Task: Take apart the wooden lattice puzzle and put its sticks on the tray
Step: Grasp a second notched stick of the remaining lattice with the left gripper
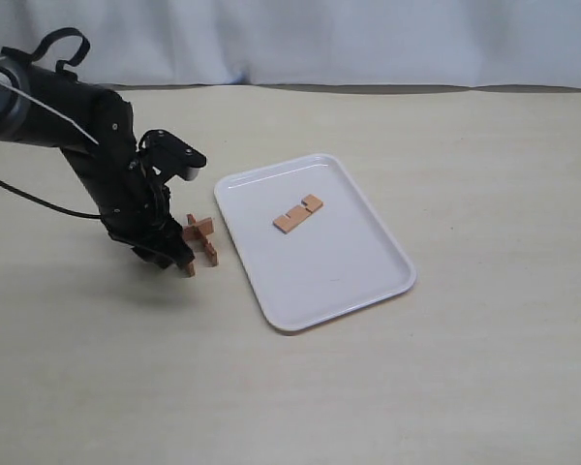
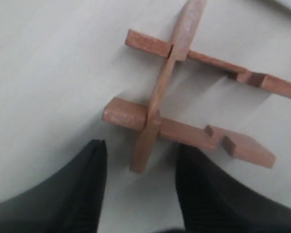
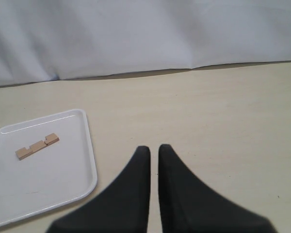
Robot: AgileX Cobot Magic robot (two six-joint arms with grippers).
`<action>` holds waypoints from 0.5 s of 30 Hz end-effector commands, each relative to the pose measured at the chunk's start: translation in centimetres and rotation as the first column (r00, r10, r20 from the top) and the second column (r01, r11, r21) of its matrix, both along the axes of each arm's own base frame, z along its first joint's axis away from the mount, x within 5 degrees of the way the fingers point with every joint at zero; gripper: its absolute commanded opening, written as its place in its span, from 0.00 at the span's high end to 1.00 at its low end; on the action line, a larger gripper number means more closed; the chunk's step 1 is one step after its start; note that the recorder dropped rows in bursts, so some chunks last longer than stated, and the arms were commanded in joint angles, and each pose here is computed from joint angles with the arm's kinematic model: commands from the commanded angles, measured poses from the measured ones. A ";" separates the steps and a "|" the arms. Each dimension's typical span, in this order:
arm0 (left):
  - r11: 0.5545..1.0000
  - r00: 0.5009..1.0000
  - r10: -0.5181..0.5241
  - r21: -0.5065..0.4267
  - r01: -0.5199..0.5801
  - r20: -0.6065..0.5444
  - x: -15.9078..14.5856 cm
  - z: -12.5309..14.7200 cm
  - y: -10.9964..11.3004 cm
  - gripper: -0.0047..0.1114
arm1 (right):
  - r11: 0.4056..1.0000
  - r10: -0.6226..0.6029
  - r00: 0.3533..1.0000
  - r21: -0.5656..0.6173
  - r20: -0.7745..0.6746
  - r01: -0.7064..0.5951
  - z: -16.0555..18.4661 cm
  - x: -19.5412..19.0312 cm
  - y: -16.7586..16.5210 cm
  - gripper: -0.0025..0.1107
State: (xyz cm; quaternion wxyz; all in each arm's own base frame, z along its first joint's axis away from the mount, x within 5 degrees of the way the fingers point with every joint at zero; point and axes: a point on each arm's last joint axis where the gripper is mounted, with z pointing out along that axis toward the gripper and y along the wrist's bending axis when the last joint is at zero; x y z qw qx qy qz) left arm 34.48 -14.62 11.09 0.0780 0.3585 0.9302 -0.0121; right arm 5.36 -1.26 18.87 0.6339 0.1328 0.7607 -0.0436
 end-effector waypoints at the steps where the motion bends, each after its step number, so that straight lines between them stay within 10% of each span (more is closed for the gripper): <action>1: 1.000 1.000 0.001 -0.015 -0.001 0.023 0.2 -0.1 -0.2 0.77 | 1.000 -0.006 1.000 0.001 -0.002 0.006 -0.1 0.0 0.0 0.93; 4: 1.000 1.000 -0.016 -0.008 0.016 0.015 0.1 0.0 -0.1 0.96 | 1.000 -0.006 1.000 0.001 -0.002 0.006 -0.1 0.0 0.0 0.93; 15: 0.999 0.998 -0.024 -0.034 0.026 0.059 -0.5 4.1 0.1 0.96 | 1.000 -0.006 1.000 0.001 -0.002 0.006 -0.1 0.0 0.0 0.93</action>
